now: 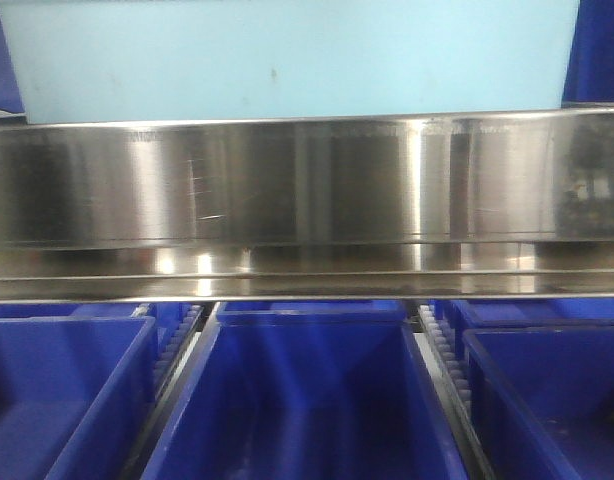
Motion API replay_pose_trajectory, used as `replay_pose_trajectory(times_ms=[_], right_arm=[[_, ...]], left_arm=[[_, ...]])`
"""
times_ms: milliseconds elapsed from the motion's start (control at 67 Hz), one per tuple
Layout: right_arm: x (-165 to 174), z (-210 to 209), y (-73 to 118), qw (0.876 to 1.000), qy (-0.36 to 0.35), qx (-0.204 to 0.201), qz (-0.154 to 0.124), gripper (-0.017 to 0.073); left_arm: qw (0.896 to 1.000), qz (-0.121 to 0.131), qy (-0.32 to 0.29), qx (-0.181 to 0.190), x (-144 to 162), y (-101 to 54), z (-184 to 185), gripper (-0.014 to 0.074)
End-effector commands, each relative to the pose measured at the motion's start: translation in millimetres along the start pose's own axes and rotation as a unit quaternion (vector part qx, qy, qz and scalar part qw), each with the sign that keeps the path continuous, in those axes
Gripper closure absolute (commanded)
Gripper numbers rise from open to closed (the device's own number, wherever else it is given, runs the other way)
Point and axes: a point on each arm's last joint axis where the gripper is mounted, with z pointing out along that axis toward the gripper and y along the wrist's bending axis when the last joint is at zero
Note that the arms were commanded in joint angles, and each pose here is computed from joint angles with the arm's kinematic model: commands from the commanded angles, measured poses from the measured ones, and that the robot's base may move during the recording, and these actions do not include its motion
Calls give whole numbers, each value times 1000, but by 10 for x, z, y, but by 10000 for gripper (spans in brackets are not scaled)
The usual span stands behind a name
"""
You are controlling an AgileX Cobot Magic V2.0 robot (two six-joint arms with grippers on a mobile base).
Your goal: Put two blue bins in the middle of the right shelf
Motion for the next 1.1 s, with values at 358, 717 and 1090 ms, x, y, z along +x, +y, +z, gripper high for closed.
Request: replay_pose_trajectory(times_ms=[358, 717, 1090], right_arm=[[17, -280, 1, 1000, -25, 1, -8, 1], [378, 285, -102, 999, 40, 14, 6, 1], [658, 595, -137, 997, 76, 3, 27, 44]], left_arm=[[1000, 8, -19, -4, 3, -9, -203, 23], [1000, -4, 19, -10, 328, 67, 274, 23], [998, -19, 56, -6, 626, 106, 564, 23]])
